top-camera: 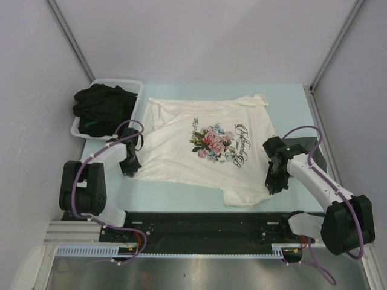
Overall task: Fold and stack the t-shirts
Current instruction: Flatten out the tshirt
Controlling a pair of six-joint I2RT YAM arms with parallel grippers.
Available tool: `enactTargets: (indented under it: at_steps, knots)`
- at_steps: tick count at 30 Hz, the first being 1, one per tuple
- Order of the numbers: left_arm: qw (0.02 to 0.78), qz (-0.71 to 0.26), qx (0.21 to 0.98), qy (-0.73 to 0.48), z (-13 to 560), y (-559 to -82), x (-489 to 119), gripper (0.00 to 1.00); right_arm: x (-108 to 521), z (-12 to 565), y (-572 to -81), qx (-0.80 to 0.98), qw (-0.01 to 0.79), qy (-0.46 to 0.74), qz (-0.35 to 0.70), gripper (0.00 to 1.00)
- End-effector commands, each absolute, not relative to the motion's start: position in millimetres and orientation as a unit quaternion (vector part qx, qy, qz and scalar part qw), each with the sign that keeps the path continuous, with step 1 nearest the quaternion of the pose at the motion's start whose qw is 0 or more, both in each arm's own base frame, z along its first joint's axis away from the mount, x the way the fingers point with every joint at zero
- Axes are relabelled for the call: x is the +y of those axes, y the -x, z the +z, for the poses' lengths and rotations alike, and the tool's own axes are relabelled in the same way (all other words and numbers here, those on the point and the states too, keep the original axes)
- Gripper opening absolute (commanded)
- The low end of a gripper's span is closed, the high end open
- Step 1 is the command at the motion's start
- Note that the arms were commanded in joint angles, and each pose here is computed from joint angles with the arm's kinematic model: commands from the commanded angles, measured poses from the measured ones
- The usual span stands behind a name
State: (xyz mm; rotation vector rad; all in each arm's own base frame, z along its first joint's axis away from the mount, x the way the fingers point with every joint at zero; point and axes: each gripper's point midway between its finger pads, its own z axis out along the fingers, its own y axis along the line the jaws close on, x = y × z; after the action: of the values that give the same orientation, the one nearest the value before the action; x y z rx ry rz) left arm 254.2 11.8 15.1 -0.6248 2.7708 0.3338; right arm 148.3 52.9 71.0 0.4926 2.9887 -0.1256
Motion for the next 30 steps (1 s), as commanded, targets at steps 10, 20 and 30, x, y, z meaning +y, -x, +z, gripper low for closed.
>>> enactTargets:
  at_steps: [10, 20, 30]
  knots:
    - [0.1, 0.075, 0.968, 0.219, 40.3, -214.6, -11.4, 0.0, 48.1, 81.8, -142.4, 0.983, 0.046, -0.169, -0.052, 0.0]
    - [0.096, 0.068, 0.968, 0.222, 52.9, -192.2, -13.4, 0.0, 44.2, 87.7, -137.4, 0.98, 0.055, -0.182, -0.055, 0.0]
    - [0.11, 0.069, 0.967, 0.217, 56.7, -212.7, -13.8, 0.18, 47.4, 73.3, -143.1, 0.984, 0.027, -0.167, -0.065, 0.13]
